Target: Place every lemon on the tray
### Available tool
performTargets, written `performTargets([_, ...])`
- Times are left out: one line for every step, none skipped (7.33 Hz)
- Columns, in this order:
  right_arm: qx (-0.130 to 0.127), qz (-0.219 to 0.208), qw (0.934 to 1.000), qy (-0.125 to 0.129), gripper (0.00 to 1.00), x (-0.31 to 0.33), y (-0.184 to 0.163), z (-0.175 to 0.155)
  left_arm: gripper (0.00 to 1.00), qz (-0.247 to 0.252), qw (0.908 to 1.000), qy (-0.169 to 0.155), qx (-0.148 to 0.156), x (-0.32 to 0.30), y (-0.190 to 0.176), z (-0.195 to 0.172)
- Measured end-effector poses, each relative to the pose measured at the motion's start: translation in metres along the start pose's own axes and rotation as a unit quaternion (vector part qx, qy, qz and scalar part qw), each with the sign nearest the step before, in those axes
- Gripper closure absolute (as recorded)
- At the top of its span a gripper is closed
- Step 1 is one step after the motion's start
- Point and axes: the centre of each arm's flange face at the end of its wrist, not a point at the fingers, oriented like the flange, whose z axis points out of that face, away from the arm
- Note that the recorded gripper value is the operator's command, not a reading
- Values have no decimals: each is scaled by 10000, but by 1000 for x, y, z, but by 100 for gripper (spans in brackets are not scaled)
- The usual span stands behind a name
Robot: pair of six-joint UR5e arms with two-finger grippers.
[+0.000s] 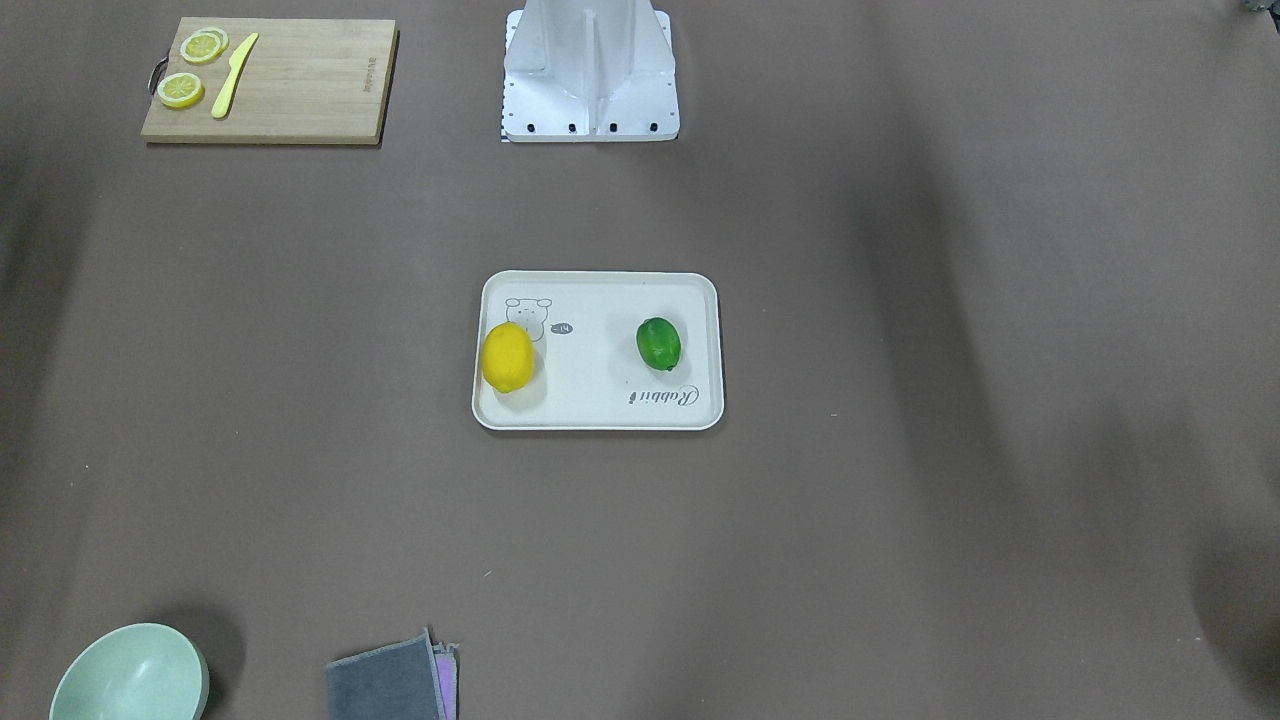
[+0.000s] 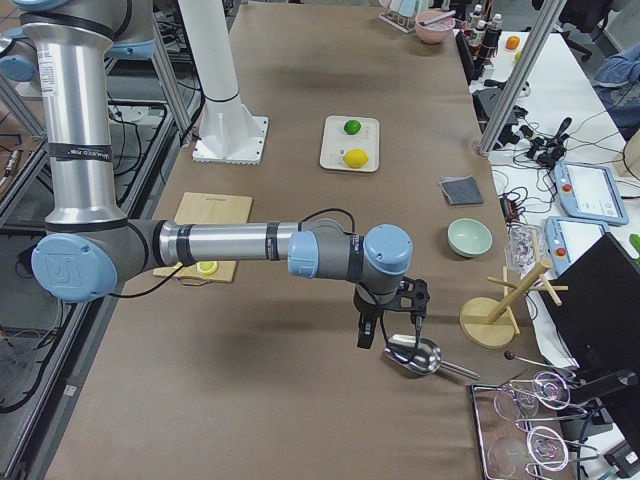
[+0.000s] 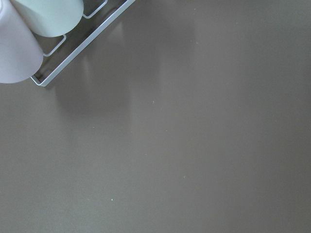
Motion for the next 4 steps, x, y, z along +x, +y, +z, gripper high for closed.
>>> performTargets([-26, 15, 10000, -6, 0, -1, 4, 1, 1, 18, 10000, 2, 25, 0, 1, -1])
performTargets([-35, 11, 10000, -17, 0, -2, 5, 1, 1, 37, 10000, 3, 50, 2, -1, -3])
performTargets([-37, 7, 10000, -29, 0, -2, 5, 2, 1, 56, 10000, 4, 73, 4, -3, -5])
performTargets([-44, 9, 10000, -34, 0, -2, 6, 2, 1, 65, 9999, 4, 83, 5, -5, -6])
